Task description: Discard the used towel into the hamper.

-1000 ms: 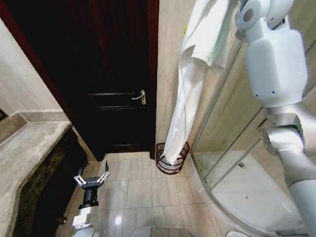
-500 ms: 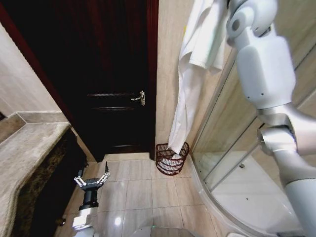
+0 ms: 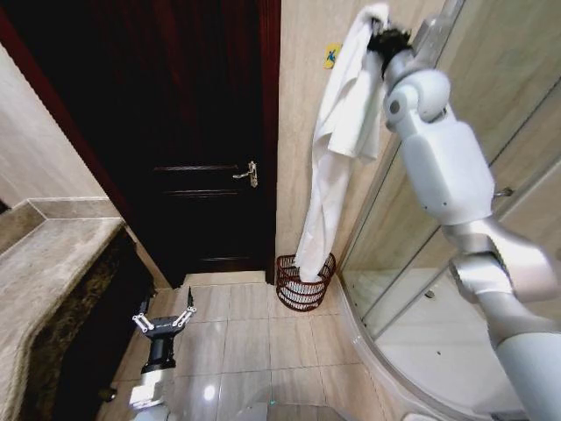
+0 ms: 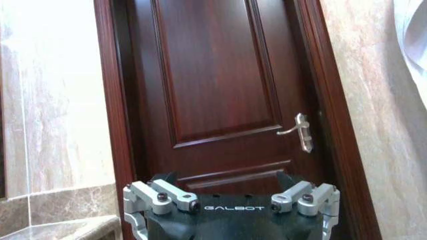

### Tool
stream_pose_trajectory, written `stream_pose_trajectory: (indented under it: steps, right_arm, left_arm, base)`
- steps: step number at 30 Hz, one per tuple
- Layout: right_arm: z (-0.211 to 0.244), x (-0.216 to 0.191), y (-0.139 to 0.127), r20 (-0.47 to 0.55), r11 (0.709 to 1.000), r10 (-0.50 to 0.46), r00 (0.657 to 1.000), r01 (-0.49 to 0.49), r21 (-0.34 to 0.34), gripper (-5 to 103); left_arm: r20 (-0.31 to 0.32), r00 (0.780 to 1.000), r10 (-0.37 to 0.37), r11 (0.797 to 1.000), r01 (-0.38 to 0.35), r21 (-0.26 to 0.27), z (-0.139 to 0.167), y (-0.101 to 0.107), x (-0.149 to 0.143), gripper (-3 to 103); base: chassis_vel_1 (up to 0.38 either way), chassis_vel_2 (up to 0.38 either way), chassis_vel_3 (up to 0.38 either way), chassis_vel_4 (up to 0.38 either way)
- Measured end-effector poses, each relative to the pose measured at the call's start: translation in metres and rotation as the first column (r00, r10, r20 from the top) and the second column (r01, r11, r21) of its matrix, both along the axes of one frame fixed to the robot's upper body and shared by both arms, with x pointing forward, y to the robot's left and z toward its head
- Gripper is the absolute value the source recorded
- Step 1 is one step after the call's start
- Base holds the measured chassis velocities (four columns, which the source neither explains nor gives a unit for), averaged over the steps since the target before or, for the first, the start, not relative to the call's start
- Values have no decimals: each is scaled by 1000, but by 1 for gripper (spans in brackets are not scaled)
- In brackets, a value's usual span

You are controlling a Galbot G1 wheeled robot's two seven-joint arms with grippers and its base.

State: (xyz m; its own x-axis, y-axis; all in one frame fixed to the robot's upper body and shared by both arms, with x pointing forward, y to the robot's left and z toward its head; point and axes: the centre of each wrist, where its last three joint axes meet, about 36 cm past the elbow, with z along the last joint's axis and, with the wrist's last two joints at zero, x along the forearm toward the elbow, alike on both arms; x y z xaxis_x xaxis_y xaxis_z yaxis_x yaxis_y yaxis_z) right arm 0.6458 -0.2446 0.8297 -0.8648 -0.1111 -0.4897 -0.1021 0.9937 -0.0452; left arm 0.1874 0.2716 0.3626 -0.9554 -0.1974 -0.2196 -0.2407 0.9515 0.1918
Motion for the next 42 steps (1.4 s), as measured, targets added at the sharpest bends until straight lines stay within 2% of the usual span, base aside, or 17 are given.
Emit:
stream_pose_trajectory:
  steps: [19,32,42]
  right_arm:
    - [-69,-8,-5,-83,1000,14,996,-13,10,5]
    - [-92,2,2,-106,1000,4,994,-1,22,5]
    - [-124,-24,16,-120,999,48,992,-46,18,5]
  left_arm:
    - [2,1000,-5,1000,5,9,1,0,-2,100]
    - [1,1000,-21,1000,21,21,1,-3,-4,100]
    - [3,999,-33,999,33,21,1,-8,-1,100]
  base:
    - [0,0,0,0]
    - [0,0,0,0]
    - [0,0,0,0]
